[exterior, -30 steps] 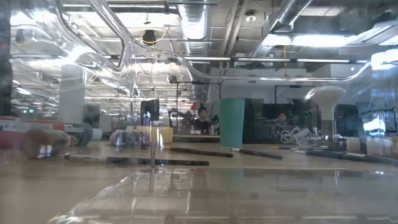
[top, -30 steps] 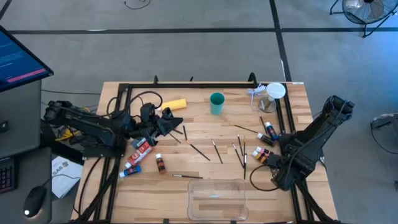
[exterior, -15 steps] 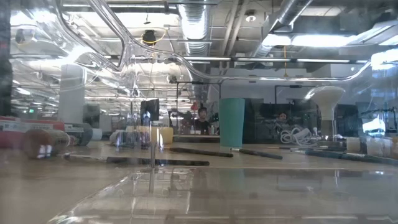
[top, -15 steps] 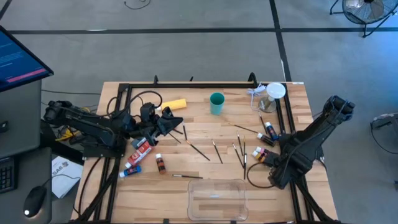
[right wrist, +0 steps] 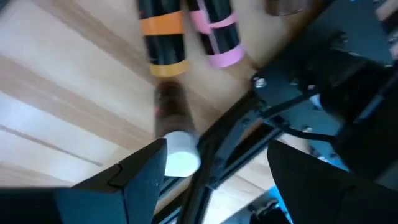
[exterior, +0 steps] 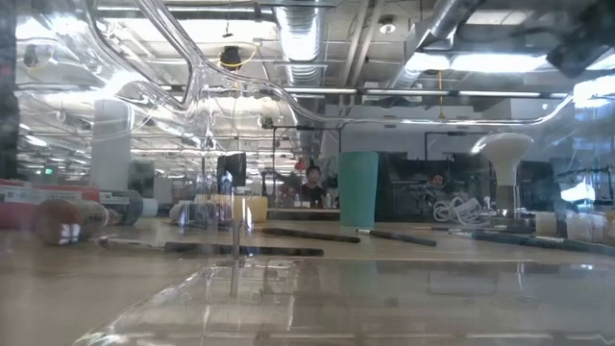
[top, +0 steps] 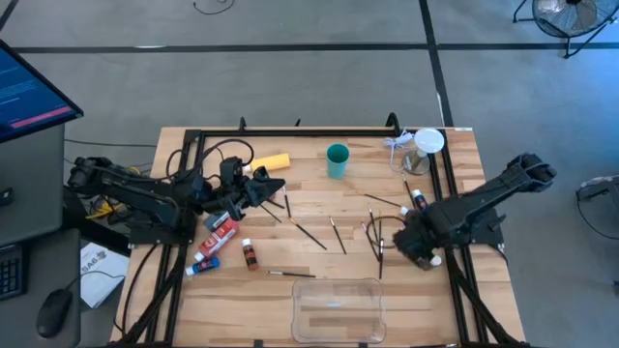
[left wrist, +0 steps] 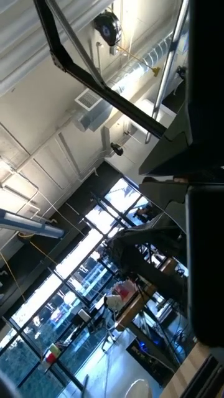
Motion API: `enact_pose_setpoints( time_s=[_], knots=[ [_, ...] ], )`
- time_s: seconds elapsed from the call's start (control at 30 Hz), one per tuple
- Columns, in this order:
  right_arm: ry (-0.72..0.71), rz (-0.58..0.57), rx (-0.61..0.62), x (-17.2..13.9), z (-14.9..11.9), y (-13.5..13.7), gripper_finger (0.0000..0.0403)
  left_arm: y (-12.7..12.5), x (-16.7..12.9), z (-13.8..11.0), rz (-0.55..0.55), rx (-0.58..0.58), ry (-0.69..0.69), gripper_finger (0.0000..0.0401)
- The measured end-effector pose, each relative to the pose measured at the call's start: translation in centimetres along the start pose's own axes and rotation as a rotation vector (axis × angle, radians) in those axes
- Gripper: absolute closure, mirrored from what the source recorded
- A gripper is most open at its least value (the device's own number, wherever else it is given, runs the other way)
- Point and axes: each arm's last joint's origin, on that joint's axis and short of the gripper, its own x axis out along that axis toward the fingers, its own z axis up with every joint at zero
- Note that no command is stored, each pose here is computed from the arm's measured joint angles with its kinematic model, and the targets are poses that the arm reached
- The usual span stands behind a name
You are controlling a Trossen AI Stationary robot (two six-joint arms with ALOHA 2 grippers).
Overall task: Pick & Place Paint Supplies
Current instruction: Put the black paint bottle into the transparent bin
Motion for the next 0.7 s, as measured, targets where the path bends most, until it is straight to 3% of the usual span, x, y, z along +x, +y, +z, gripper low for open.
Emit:
enact_pose_setpoints(
  time_s=[0.23, 0.47, 0.7],
  knots=[
    [0.062, 0.074, 0.036, -0.1, 1.7, -0.3, 0.0131, -0.1, 0.0, -0.1, -0.002, -0.016, 0.003, 0.0399],
    [0.237, 0.114, 0.022, 3.2, 1.7, -0.2, 0.0131, -0.4, -0.1, -0.3, -0.014, -0.024, 0.015, 0.0399],
    [0.261, 0.168, 0.001, 5.2, 1.5, 0.4, 0.0131, -0.4, -0.1, -0.3, -0.014, -0.02, 0.015, 0.0399]
  ],
)
